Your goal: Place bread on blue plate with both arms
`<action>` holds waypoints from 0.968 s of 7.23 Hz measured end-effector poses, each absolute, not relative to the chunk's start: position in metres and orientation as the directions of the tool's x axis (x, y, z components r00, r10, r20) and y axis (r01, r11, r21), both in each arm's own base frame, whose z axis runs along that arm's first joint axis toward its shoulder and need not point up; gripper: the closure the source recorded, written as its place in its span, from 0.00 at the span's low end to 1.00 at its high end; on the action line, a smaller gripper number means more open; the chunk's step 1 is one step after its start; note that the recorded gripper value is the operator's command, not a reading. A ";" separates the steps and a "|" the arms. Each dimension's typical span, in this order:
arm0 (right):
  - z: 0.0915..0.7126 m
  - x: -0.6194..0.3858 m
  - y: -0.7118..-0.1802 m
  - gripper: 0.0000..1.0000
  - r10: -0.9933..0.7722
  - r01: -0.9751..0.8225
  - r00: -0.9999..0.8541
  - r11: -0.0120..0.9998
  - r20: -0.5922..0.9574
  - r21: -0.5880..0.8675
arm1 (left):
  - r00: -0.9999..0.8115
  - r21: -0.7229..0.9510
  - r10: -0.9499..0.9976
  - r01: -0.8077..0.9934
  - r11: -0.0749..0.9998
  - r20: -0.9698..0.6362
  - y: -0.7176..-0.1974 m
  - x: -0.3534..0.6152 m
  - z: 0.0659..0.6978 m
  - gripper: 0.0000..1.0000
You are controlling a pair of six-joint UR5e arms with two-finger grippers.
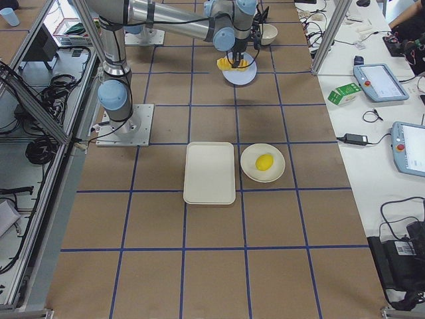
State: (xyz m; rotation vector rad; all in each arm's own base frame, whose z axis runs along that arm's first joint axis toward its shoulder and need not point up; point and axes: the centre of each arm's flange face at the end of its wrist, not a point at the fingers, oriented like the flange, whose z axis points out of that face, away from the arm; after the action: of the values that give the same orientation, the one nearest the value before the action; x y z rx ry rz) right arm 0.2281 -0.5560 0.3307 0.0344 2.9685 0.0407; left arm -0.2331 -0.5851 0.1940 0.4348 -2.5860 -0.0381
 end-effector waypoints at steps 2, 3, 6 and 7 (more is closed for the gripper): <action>0.298 0.247 -0.569 0.58 0.039 0.036 -0.981 0.999 -0.192 0.022 | -0.840 0.066 -0.317 -0.322 0.944 0.440 -0.590 -0.223 0.201 0.00; 0.285 0.251 -0.575 0.58 0.051 0.049 -0.979 0.999 -0.195 0.017 | -0.866 0.014 -0.319 -0.340 0.940 0.384 -0.594 -0.211 0.210 0.00; 0.253 0.268 -0.578 0.20 0.081 0.075 -0.978 0.996 -0.190 0.037 | -0.922 -0.120 -0.287 -0.326 0.938 0.258 -0.606 -0.154 0.257 0.00; 0.248 0.275 -0.576 0.00 0.073 0.067 -0.980 0.997 -0.188 0.040 | -0.948 -0.146 -0.270 -0.295 0.944 0.169 -0.606 -0.134 0.277 0.00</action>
State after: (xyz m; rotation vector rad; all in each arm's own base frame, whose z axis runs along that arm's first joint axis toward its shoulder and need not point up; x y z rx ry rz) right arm 0.2745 -0.5760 0.2485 0.1048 2.9493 0.0492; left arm -0.1344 -0.6057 0.2770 0.4320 -2.9519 0.2557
